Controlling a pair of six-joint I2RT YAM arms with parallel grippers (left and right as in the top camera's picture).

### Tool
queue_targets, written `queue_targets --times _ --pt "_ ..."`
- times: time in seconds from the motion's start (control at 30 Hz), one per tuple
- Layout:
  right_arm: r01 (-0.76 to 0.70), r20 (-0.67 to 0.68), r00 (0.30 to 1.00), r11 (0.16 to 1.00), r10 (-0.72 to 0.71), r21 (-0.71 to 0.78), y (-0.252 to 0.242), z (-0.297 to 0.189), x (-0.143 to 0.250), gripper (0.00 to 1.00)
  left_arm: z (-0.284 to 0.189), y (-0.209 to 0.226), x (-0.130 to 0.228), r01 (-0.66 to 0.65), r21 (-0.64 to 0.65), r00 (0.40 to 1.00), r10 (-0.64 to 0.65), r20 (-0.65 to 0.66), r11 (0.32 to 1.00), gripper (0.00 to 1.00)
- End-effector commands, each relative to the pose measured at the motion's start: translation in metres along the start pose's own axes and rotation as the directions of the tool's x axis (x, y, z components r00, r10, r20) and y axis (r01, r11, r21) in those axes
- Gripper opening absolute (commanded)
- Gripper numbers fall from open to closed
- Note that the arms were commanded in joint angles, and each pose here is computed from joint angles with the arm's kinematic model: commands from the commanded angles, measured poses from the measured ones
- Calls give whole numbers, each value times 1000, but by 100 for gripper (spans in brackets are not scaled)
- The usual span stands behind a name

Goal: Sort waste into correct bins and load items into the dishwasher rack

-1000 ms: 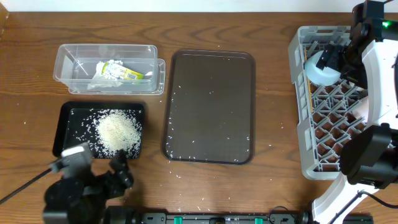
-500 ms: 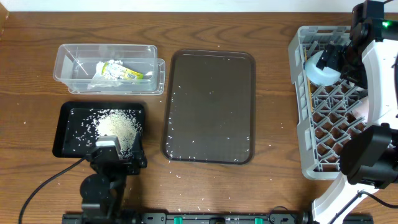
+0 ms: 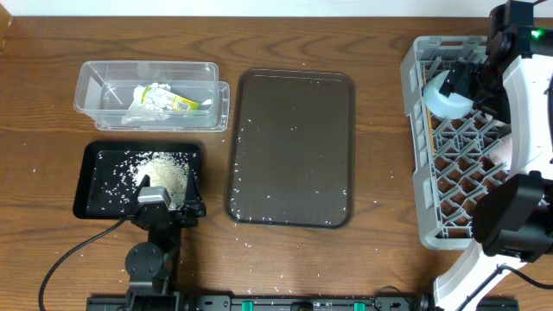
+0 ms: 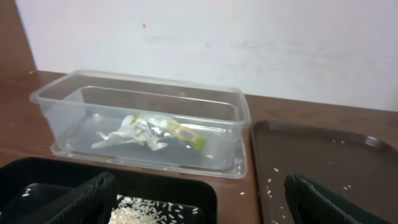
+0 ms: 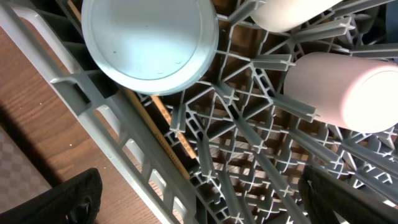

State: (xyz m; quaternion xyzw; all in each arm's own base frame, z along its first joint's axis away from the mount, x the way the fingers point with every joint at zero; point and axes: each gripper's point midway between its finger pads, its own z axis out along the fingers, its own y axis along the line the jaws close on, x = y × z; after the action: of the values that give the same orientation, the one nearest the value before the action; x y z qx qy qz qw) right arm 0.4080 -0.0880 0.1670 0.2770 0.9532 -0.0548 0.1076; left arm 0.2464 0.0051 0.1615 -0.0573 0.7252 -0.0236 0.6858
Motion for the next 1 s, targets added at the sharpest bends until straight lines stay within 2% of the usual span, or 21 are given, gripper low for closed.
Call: queue_targets --times 0.0,0.17,0.97 --pt "-19 25 1000 1000 19 5 -3 -9 -2 99 0 9 -4 -7 -49 1000 9 24 999 89" --pt "-19 25 1000 1000 19 5 -3 -9 -2 99 -2 18 23 -19 -82 996 12 -88 996 89" --pt "-18 25 1000 1000 18 5 -3 -9 -2 99 -1 16 23 -18 -71 996 12 -87 997 89"
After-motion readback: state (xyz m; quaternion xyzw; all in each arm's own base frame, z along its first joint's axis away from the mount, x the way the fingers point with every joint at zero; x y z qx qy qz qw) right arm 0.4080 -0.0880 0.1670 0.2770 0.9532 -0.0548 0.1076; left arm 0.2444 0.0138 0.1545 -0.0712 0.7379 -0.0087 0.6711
